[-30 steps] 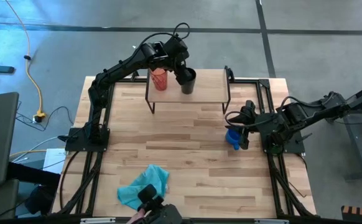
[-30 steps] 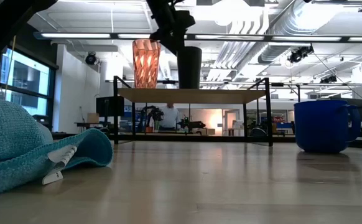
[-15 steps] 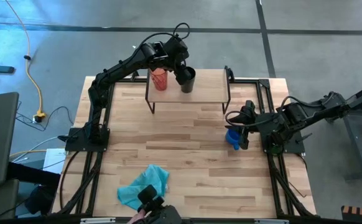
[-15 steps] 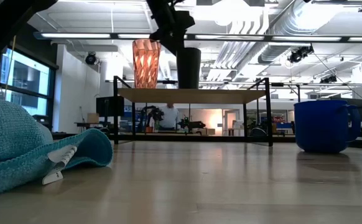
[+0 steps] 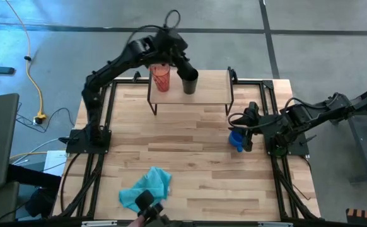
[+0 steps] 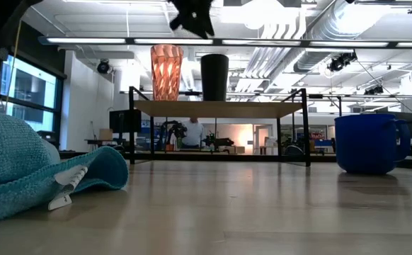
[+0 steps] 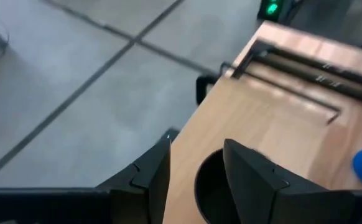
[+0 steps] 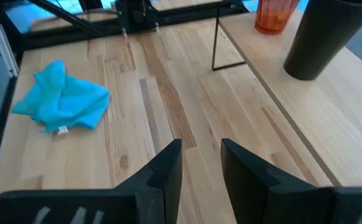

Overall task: Stack small to large cups/mugs on shelf
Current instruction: Put the blue mug on the shelf

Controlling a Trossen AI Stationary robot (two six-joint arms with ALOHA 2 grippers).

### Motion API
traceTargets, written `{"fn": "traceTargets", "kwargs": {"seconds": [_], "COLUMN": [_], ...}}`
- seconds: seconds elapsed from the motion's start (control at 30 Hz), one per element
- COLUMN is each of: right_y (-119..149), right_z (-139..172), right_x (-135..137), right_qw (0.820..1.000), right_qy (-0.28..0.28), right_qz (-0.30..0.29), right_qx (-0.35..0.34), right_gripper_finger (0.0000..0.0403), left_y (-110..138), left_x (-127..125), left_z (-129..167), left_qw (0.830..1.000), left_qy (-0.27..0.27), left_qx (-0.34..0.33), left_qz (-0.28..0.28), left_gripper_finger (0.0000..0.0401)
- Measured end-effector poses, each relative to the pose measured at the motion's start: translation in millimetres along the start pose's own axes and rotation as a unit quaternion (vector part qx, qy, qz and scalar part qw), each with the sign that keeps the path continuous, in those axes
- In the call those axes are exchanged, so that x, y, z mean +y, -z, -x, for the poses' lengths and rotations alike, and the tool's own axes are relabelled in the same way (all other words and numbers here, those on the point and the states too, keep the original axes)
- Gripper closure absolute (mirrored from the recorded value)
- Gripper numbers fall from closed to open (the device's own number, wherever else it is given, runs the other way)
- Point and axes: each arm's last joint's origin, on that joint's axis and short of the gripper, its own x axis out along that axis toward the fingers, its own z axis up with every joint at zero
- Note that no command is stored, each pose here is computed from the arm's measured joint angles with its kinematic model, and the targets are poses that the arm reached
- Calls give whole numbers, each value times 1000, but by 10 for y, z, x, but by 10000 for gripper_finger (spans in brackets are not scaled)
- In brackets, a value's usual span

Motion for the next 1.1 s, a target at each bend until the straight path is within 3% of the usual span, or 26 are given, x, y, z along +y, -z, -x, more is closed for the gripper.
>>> {"fn": "traceTargets", "kwargs": {"seconds": [0.33, 0.5, 0.63, 0.8, 1.1], "right_y": [128, 253, 311, 334, 498], "right_z": [9, 40, 89, 229, 574], "right_x": [-34, -79, -119, -126, -189], "right_qw": [997, 987, 981, 987, 993], "right_qy": [-6, -3, 9, 13, 75], "right_qz": [-20, -58, -81, -80, -78], "right_qx": [72, 147, 174, 140, 44], "right_gripper_finger": [300, 300, 300, 300, 300], "left_y": [-68, 78, 247, 375, 390], "left_x": [121, 131, 112, -1, -213], "left_z": [1013, 1428, 1626, 1757, 1932], "left_qw": [992, 980, 961, 932, 906], "left_qy": [87, 185, 273, 356, 399], "left_qx": [-87, -69, -21, 21, -15], "left_qz": [-13, -26, -48, -67, -136], "left_gripper_finger": [263, 263, 263, 263, 263]}}
